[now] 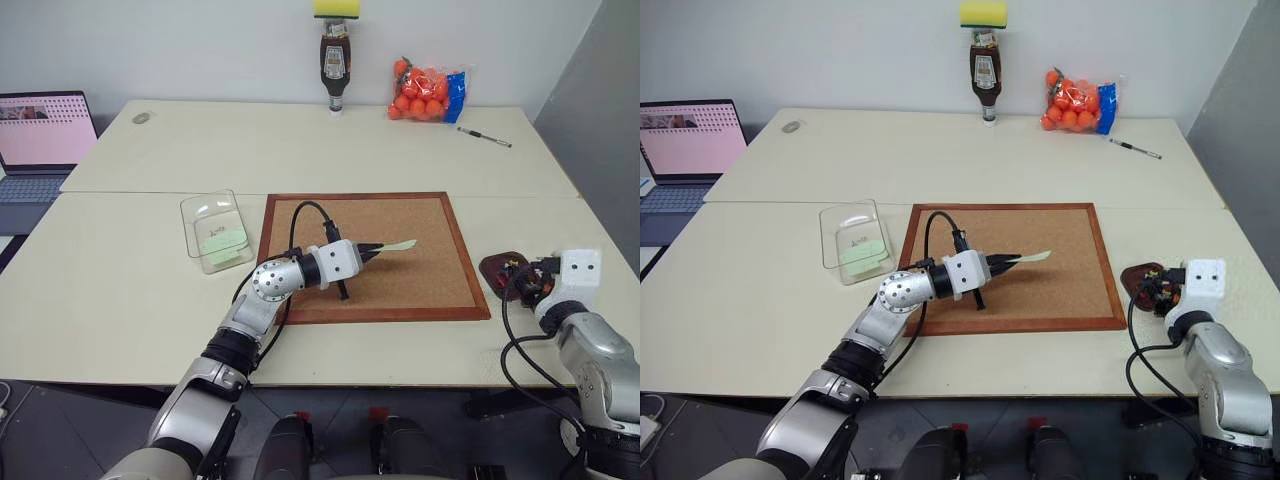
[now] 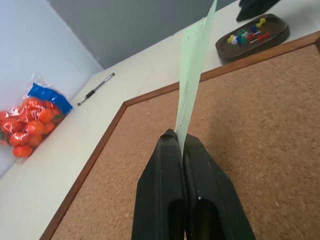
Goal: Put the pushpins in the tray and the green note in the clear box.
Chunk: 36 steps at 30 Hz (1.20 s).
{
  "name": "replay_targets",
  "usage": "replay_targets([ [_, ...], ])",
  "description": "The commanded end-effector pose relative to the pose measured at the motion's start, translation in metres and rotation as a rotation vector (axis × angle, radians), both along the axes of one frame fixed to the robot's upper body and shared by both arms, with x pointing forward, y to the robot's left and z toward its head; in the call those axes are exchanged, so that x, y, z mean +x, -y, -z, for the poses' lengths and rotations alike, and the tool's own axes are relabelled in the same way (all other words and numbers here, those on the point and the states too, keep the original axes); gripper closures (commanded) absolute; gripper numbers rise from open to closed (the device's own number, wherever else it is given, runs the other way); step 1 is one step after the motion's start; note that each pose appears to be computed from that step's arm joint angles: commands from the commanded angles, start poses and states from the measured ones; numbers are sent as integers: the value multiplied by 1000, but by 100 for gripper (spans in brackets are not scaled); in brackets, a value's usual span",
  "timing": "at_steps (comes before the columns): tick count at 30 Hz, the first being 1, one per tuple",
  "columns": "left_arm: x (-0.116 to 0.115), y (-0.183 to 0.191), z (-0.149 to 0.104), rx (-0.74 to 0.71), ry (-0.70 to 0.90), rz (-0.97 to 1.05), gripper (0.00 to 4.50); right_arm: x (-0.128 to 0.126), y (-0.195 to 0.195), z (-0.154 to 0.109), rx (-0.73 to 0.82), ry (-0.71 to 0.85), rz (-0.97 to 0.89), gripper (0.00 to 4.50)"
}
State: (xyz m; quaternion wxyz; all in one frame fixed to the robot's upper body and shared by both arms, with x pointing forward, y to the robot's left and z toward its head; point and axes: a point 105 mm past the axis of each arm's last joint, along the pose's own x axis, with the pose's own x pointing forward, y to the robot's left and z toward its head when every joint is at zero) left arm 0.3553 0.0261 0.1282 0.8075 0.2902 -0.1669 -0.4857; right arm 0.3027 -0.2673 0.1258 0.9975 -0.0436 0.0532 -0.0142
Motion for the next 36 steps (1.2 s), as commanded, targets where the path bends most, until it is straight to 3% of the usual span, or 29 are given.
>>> replay_targets([
  [1, 14, -12, -34, -133, 13, -123, 450, -10, -37, -36, -42, 133, -220, 197],
  [6, 23, -47, -56, -244, -43, -362, 450, -14, -88, -57, -65, 184, -530, 197],
  [12, 20, -126, -61, -351, -103, -803, 450, -10, -158, -70, -80, 180, -882, 197],
  [21, 0, -219, -49, -400, -218, -1238, 450, 20, -229, -75, -93, 140, -1083, 197],
  [33, 8, -238, -35, -582, -413, -1394, 450, 25, -252, -79, -108, 136, -1148, 197],
  [34, 9, -237, -36, -609, -432, -1394, 413, 23, -252, -78, -119, 132, -1161, 188],
  [36, 11, -235, -36, -643, -458, -1388, 379, 22, -251, -77, -137, 128, -1173, 188],
])
